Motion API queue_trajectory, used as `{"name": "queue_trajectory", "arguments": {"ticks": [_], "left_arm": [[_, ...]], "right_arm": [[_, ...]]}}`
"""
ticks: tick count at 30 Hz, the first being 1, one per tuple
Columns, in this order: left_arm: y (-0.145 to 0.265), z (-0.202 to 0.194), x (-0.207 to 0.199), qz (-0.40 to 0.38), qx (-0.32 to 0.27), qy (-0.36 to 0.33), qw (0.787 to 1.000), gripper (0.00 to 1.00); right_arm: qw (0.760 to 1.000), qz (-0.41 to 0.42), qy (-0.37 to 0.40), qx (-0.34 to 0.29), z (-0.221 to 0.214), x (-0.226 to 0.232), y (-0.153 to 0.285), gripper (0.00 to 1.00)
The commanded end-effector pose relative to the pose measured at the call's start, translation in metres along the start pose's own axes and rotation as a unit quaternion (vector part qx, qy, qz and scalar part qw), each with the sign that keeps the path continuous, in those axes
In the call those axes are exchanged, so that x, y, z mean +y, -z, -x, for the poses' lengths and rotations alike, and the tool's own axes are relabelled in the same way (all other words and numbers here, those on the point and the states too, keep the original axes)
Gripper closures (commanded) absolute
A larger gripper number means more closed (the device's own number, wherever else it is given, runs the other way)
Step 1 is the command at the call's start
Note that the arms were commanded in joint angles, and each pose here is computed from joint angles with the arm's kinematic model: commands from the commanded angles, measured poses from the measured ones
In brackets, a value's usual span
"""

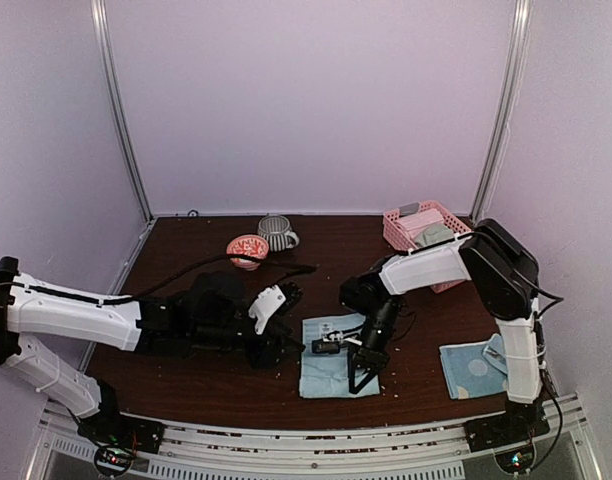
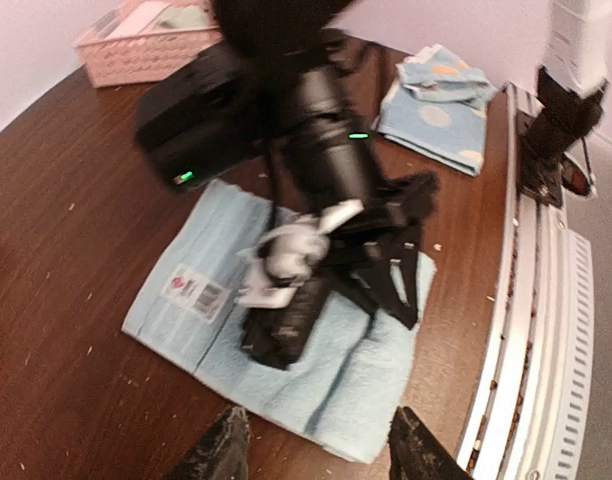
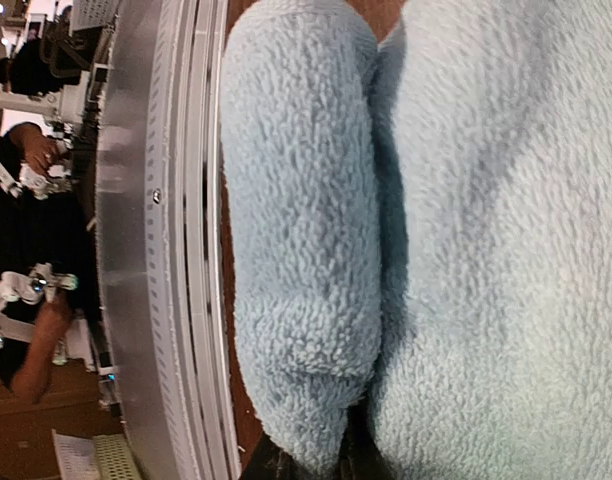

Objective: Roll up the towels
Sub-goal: Roll the towel at the center of the board.

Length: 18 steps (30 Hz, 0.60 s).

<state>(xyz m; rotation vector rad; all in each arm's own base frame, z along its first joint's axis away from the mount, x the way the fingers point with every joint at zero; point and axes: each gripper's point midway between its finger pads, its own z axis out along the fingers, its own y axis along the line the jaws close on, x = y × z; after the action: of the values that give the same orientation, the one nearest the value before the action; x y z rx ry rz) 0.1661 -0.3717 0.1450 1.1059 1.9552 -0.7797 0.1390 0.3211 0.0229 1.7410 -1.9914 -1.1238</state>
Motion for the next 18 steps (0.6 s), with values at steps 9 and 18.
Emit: {"name": "queue_trajectory", "arguments": {"ticks": [9, 18], "left_arm": [[-0.071, -0.049, -0.068, -0.050, 0.149, -0.280, 0.947, 0.45], [-0.107, -0.071, -0.063, -0.042, 0.175, -0.313, 0.932, 0.54]], "right_arm": [[0.995, 0.047, -0.077, 0.042, -0.033, -0.023, -0.015, 1.00], [0.994, 0.056, -0.080, 0.045, -0.036, -0.022, -0.018, 1.00]]}}
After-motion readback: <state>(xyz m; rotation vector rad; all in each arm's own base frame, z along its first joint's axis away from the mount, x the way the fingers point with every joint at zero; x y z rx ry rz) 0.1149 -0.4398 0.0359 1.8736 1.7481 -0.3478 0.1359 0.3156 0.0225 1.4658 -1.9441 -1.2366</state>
